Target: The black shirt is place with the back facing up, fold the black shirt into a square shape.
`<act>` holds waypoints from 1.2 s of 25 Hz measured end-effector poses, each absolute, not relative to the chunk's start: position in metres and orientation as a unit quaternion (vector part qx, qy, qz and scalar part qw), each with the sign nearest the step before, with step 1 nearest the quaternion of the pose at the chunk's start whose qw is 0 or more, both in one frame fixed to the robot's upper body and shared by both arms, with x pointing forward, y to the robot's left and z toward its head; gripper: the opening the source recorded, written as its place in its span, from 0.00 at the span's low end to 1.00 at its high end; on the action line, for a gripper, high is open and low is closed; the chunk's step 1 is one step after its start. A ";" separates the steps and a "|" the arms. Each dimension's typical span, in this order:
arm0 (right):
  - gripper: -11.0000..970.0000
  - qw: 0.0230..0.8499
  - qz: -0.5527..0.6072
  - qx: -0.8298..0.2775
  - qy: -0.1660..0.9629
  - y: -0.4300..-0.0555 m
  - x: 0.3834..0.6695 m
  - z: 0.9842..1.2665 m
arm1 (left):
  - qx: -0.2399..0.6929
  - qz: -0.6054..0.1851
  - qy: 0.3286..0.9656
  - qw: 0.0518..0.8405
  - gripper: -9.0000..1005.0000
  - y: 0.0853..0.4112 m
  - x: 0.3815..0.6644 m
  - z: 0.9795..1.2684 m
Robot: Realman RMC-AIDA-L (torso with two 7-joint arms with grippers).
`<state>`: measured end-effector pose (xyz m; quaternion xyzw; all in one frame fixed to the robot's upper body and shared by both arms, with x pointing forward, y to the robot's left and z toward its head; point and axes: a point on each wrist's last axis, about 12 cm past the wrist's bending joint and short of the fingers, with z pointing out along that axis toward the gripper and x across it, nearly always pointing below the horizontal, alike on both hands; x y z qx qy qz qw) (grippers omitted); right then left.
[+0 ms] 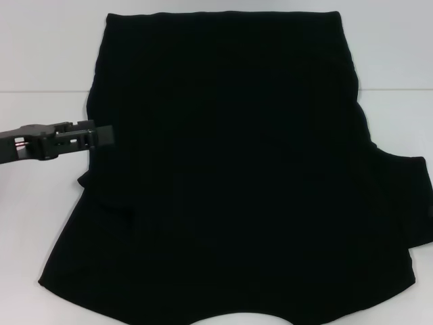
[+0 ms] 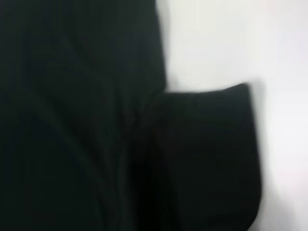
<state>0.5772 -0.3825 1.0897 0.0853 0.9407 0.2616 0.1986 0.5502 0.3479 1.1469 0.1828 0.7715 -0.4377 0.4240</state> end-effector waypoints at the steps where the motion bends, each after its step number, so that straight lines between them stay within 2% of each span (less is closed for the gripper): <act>1: 0.03 0.204 0.259 0.091 0.940 -0.387 0.577 1.091 | 0.181 -0.438 0.771 0.425 0.80 0.348 0.550 1.147; 7: 0.03 0.238 0.247 0.133 0.930 -0.420 0.573 1.102 | 0.166 -0.443 0.764 0.439 0.79 0.354 0.546 1.147; 14: 0.03 0.263 0.249 0.132 0.923 -0.423 0.583 1.117 | 0.142 -0.457 0.745 0.465 0.78 0.360 0.539 1.147; 23: 0.03 0.261 0.293 0.018 0.919 -0.353 0.622 1.138 | 0.132 -0.468 0.738 0.468 0.77 0.358 0.540 1.145; 30: 0.03 0.211 0.247 -0.148 0.934 -0.279 0.640 1.141 | 0.112 -0.467 0.736 0.478 0.76 0.365 0.535 1.143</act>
